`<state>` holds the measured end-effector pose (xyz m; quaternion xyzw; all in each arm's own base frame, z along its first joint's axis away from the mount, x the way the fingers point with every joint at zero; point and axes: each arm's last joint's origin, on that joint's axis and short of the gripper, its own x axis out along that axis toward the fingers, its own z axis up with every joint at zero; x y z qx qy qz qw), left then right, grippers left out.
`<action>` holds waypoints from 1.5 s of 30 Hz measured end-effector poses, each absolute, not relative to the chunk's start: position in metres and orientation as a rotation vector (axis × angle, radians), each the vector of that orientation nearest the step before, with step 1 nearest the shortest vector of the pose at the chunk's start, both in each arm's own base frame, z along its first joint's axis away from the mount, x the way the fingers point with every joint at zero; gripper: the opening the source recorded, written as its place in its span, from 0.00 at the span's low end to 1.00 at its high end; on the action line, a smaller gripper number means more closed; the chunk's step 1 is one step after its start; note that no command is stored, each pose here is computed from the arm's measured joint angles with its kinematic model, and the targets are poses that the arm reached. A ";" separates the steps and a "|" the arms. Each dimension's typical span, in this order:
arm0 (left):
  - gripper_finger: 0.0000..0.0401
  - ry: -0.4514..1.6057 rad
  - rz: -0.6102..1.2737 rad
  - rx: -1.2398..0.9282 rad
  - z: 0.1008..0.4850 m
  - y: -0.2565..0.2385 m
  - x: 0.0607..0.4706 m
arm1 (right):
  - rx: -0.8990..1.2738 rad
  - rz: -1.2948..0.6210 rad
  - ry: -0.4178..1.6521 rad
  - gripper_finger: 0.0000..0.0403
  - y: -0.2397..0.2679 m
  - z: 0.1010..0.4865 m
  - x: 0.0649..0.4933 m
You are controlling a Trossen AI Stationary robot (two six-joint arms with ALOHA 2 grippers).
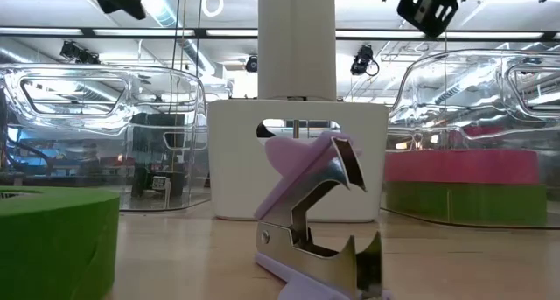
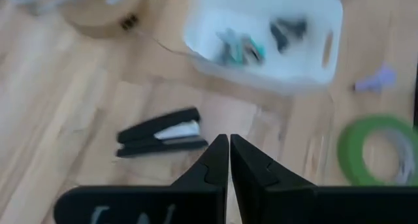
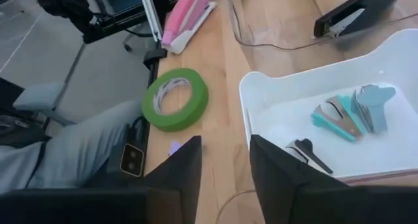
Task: Pick and place Stapler, Stapler remover, tape
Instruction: Put the pink stapler into the left transparent bin
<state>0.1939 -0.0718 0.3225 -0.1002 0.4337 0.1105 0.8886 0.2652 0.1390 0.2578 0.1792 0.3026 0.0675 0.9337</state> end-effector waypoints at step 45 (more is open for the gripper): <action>0.29 1.435 -0.232 -0.057 0.221 -0.253 0.147 | 0.311 0.123 0.609 0.30 0.142 0.257 0.263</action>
